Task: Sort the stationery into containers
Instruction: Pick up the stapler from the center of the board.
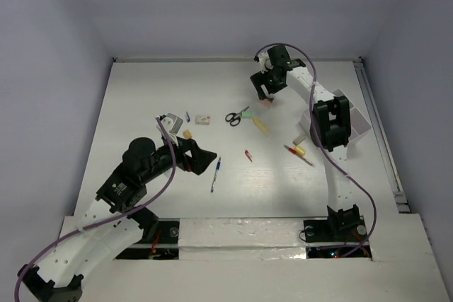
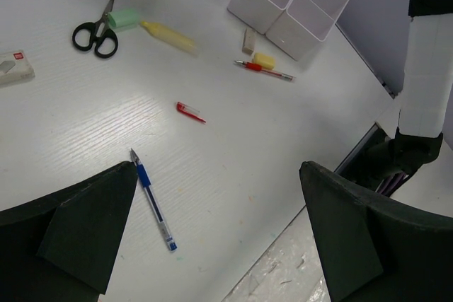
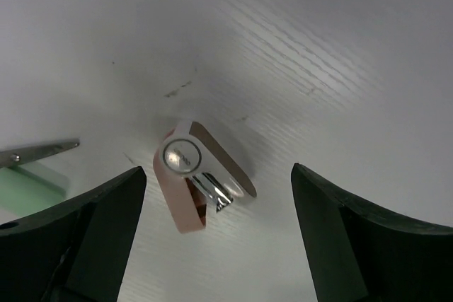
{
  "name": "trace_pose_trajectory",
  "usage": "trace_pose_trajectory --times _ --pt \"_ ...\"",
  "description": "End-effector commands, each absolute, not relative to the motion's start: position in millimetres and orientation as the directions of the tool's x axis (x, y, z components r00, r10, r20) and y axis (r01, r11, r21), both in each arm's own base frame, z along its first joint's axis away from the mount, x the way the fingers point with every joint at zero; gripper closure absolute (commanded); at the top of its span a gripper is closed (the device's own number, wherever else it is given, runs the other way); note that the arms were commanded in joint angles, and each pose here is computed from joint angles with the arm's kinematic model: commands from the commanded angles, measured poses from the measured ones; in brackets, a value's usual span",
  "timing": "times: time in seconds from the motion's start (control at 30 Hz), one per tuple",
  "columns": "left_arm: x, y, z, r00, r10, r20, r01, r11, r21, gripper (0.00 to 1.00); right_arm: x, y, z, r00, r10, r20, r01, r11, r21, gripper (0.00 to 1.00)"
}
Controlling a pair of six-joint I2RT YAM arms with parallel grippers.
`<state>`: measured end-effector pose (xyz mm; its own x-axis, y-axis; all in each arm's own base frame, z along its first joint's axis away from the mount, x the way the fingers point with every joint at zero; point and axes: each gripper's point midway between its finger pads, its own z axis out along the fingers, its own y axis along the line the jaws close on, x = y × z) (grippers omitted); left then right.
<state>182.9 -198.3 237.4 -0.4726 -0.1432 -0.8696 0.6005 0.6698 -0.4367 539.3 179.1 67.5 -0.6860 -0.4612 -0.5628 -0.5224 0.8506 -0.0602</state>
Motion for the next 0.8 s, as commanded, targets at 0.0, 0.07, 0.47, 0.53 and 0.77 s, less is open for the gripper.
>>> trace_pose_trajectory --times 0.0,0.07,0.47,0.53,0.77 --pt "187.0 -198.6 245.9 -0.446 -0.156 -0.882 0.614 0.663 -0.428 0.01 538.1 191.8 61.5 -0.671 -0.504 -0.543 -0.583 0.812 -0.034 0.13" --pt "187.1 -198.9 245.8 -0.445 -0.154 -0.882 0.616 0.662 -0.427 0.01 537.0 194.2 59.4 -0.674 -0.506 -0.538 -0.590 0.807 -0.019 0.17" --pt "187.3 -198.5 248.1 -0.438 -0.158 -0.885 0.622 0.658 -0.425 0.01 530.8 190.3 65.4 -0.695 -0.436 -0.572 -0.525 0.851 -0.011 0.58" --pt "186.9 -198.5 247.8 -0.438 -0.157 -0.885 0.623 0.657 -0.425 0.01 536.5 193.2 80.4 -0.684 -0.389 -0.617 -0.493 0.870 -0.002 0.64" --pt "184.2 -198.1 251.2 -0.427 -0.162 -0.890 0.634 0.648 -0.423 0.01 536.7 159.1 181.8 -0.556 -0.204 -0.805 -0.248 0.966 -0.073 0.70"
